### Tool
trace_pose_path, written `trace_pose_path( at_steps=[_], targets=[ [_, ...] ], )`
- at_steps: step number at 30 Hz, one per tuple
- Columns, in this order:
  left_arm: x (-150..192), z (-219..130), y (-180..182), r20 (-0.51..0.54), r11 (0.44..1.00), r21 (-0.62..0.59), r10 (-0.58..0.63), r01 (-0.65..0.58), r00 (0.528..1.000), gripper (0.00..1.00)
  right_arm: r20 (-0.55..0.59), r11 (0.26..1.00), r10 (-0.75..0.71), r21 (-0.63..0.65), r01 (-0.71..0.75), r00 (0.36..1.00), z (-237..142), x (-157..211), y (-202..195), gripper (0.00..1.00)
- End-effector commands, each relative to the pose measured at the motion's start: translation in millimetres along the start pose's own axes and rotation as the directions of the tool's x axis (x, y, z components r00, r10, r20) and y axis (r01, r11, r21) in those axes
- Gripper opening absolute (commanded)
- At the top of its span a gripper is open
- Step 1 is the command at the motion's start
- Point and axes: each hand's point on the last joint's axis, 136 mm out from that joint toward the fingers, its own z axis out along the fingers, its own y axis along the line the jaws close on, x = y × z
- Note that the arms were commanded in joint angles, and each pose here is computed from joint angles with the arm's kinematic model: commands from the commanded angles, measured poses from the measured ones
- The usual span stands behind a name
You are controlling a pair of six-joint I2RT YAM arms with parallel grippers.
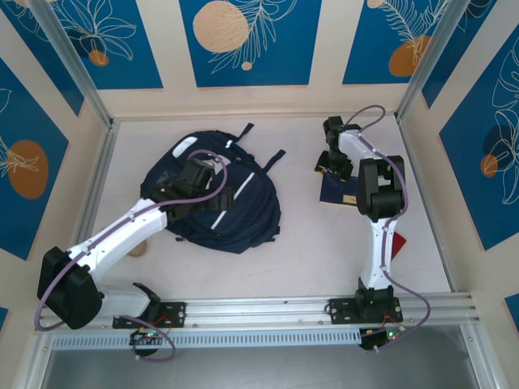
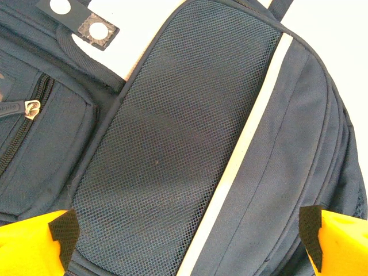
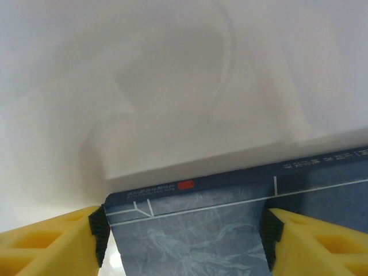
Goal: Pack the student bag
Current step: Move the book to the middle-right of the table, then rotate the book at the center of the table.
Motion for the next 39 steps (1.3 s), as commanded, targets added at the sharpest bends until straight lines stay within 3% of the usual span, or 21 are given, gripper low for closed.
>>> trace_pose_path(
  at_steps=[1, 16, 22, 25, 28, 32, 39],
  targets=[
    [-7, -4, -3, 0.006, 1.000, 0.020, 0.001, -0.001, 1.000, 1.00, -0.176, 0.998, -0.045, 0.033, 0.051, 0.983, 18, 52, -18, 0.68],
    [-12, 4, -23, -0.016, 0.995, 0.103, -0.004, 0.005, 1.000, 1.00, -0.291, 0.962, -0.200, -0.241, 0.131, 0.936, -12, 170, 10, 0.67],
    [-15, 11, -42, -0.046, 0.985, 0.174, 0.012, -0.004, 0.999, 1.00, -0.290, 0.921, -0.305, -0.334, 0.202, 0.907, -31, 217, 32, 0.67],
    [-18, 14, -54, -0.052, 0.978, 0.210, 0.024, -0.013, 0.998, 1.00, -0.243, 0.903, -0.325, -0.368, 0.223, 0.914, -50, 224, 37, 0.65],
    [-19, 18, -68, -0.065, 0.969, 0.245, 0.048, -0.030, 0.997, 0.98, -0.159, 0.912, -0.273, -0.358, 0.202, 0.949, -75, 213, 31, 0.65],
    [-17, 24, -92, -0.086, 0.952, 0.301, 0.081, -0.051, 0.993, 0.94, -0.052, 0.967, -0.065, -0.251, 0.050, 0.997, -95, 197, -7, 0.65],
    [-3, 38, -157, -0.123, 0.902, 0.416, 0.187, -0.120, 0.975, 0.85, -0.059, 0.946, 0.260, -0.187, -0.266, 0.964, -86, 208, -75, 0.68]
  ],
)
